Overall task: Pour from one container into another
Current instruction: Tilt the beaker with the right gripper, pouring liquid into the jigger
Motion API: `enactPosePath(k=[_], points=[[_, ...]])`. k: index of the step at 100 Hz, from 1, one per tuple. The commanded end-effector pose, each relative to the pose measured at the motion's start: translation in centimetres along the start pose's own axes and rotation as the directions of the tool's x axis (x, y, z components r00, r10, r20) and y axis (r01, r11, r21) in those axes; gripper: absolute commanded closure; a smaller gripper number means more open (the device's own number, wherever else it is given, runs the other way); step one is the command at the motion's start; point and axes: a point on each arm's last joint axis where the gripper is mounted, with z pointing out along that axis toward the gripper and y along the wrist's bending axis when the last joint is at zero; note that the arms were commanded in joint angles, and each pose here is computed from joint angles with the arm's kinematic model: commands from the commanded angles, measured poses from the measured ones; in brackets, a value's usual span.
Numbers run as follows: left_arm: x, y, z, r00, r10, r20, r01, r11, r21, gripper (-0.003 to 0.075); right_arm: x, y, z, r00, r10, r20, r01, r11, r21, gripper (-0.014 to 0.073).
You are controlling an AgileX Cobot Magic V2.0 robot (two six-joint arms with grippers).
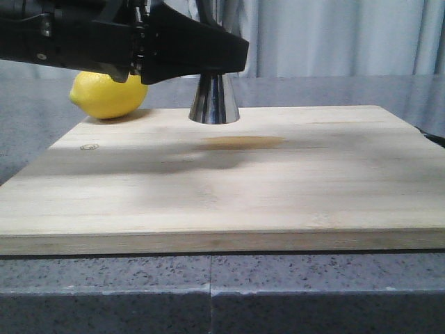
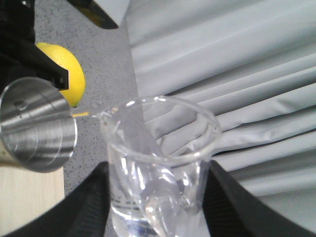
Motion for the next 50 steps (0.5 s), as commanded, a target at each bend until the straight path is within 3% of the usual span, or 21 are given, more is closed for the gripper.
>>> enactPosePath(k=[1, 50], points=[[-3.26, -0.89, -0.23, 0.986, 0.022, 0.163, -0.03, 0.998, 0.046, 0.0739, -0.86, -1.58, -0.52, 0.999, -0.024, 0.045, 0.022, 0.998, 0.054, 0.0358], [-3.26, -0.89, -0.23, 0.986, 0.022, 0.163, -0.03, 0.998, 0.046, 0.0739, -0.83, -1.54, -0.51, 0.997, -0.061, 0.04, 0.058, 0.997, 0.051, 0.0358]])
